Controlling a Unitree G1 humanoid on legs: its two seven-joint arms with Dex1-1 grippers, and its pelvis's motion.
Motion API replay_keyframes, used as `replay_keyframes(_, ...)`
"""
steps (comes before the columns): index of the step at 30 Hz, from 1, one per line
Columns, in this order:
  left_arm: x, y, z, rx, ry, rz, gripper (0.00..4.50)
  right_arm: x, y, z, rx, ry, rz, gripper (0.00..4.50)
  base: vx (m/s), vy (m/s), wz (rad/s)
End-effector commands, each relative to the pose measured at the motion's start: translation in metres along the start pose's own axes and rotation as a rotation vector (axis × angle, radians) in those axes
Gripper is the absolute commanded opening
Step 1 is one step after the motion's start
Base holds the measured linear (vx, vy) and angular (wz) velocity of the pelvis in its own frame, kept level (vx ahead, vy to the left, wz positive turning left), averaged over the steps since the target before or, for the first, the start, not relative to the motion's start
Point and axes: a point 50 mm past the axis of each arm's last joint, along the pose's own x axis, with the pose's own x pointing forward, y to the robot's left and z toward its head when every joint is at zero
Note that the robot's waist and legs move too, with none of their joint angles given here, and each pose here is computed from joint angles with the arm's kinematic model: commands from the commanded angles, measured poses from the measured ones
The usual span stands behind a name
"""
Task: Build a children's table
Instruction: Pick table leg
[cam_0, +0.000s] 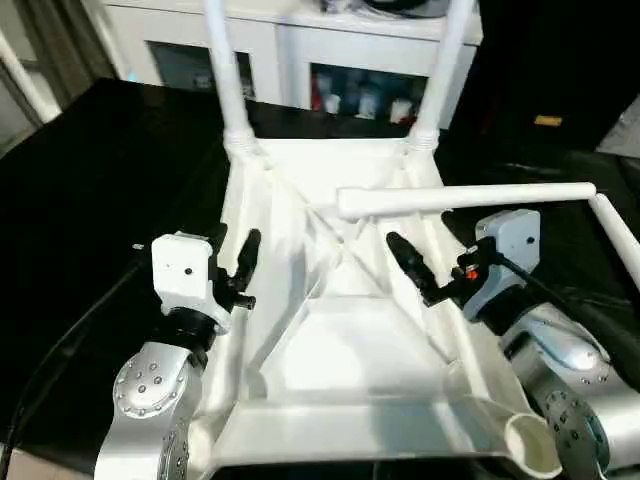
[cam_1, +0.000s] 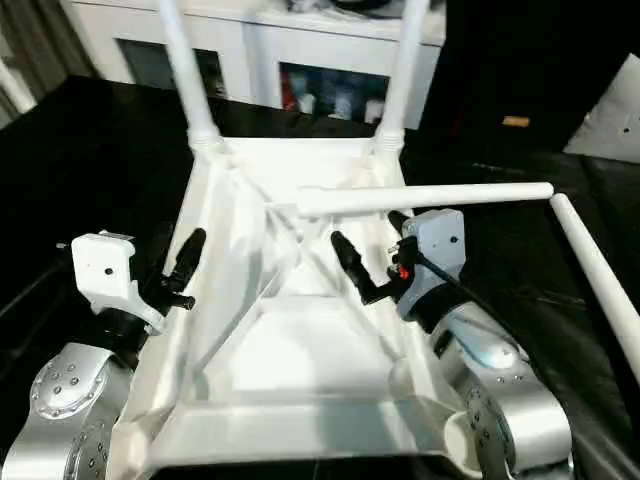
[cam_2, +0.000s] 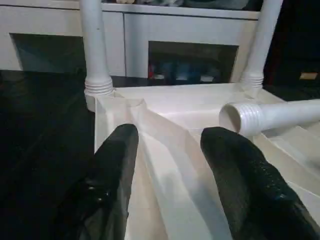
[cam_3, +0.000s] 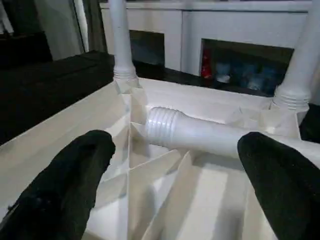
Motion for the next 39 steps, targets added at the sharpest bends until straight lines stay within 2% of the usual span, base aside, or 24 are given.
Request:
replay_keyframes(1,0.000,-0.001,0.002,-0.006,-0.005,-0.015,2.72,0.000,-0.004,0.001,-0.009,-0.006,-0.004,4.50,-0.063,0.004,0.14)
replay_keyframes(2,0.002,0.000,0.003,0.012,0.008,-0.041,2.79,0.009,-0.009,0.002,-0.074,0.013,0.019,4.50,-0.060,0.008,0.07)
replay_keyframes(3,0.005,0.003,0.005,0.071,0.037,-0.094,2.84,0.031,-0.020,0.004,-0.203,0.076,0.078,4.50,-0.077,0.027,-0.09)
replay_keyframes(4,0.005,0.003,0.006,0.075,0.038,-0.098,2.92,0.032,-0.021,0.004,-0.217,0.080,0.083,4.50,-0.077,0.027,-0.09)
replay_keyframes(5,0.007,0.004,0.007,0.098,0.052,-0.129,3.04,0.045,-0.028,0.006,-0.324,0.104,0.113,4.50,-0.087,0.030,-0.08)
replay_keyframes(6,0.007,0.004,0.007,0.099,0.053,-0.131,3.16,0.046,-0.029,0.006,-0.332,0.106,0.115,4.50,-0.062,0.010,0.03)
replay_keyframes(7,0.007,0.004,0.008,0.122,0.064,-0.161,3.23,0.055,-0.034,0.007,-0.414,0.129,0.139,4.50,-0.062,0.010,0.03)
replay_keyframes(8,0.007,0.003,0.008,0.124,0.066,-0.165,3.23,0.056,-0.035,0.007,-0.421,0.132,0.141,4.50,0.000,0.000,0.00)
replay_keyframes(9,0.006,0.000,0.011,0.160,0.096,-0.247,3.28,0.074,-0.050,0.010,-0.549,0.187,0.165,4.50,0.000,0.000,0.00)
replay_keyframes(11,0.003,-0.004,0.013,0.176,0.122,-0.316,3.36,0.086,-0.061,0.014,-0.599,0.220,0.175,4.50,0.000,0.000,0.00)
replay_keyframes(14,0.001,-0.006,0.014,0.186,0.136,-0.350,3.36,0.092,-0.065,0.016,-0.633,0.239,0.198,4.50,0.000,0.000,0.00)
replay_keyframes(15,-0.001,-0.008,0.015,0.200,0.147,-0.372,3.36,0.097,-0.068,0.016,-0.711,0.273,0.234,4.50,0.000,0.000,0.00)
replay_keyframes(16,-0.001,-0.008,0.015,0.201,0.148,-0.374,3.36,0.098,-0.069,0.016,-0.720,0.277,0.238,4.50,0.000,0.000,0.00)
replay_keyframes(17,-0.002,-0.009,0.016,0.203,0.163,-0.389,3.36,0.106,-0.074,0.015,-0.819,0.317,0.277,4.50,0.000,0.000,0.00)
replay_keyframes(18,-0.002,-0.009,0.016,0.203,0.163,-0.389,3.36,0.106,-0.074,0.015,-0.819,0.317,0.277,4.50,0.000,0.000,0.00)
replay_keyframes(21,-0.005,-0.011,0.019,0.211,0.179,-0.411,3.36,0.119,-0.080,0.017,-0.952,0.356,0.286,4.50,0.000,0.000,0.00)
replay_keyframes(26,-0.009,-0.012,0.024,0.220,0.188,-0.421,3.36,0.128,-0.083,0.022,-1.086,0.385,0.264,4.50,0.000,0.000,0.00)
replay_keyframes(30,-0.011,-0.012,0.025,0.222,0.196,-0.423,3.36,0.131,-0.083,0.021,-1.117,0.393,0.267,4.50,0.000,0.000,0.00)
replay_keyframes(32,-0.013,-0.012,0.025,0.232,0.212,-0.425,3.36,0.134,-0.082,0.016,-1.145,0.408,0.280,4.50,0.000,0.000,0.00)
replay_keyframes(38,-0.014,-0.014,0.025,0.232,0.223,-0.428,3.36,0.140,-0.083,0.013,-1.208,0.387,0.190,4.50,0.000,0.000,0.00)
replay_keyframes(39,-0.014,-0.014,0.025,0.233,0.224,-0.430,3.41,0.140,-0.083,0.014,-1.223,0.372,0.169,4.31,0.000,0.000,0.00)
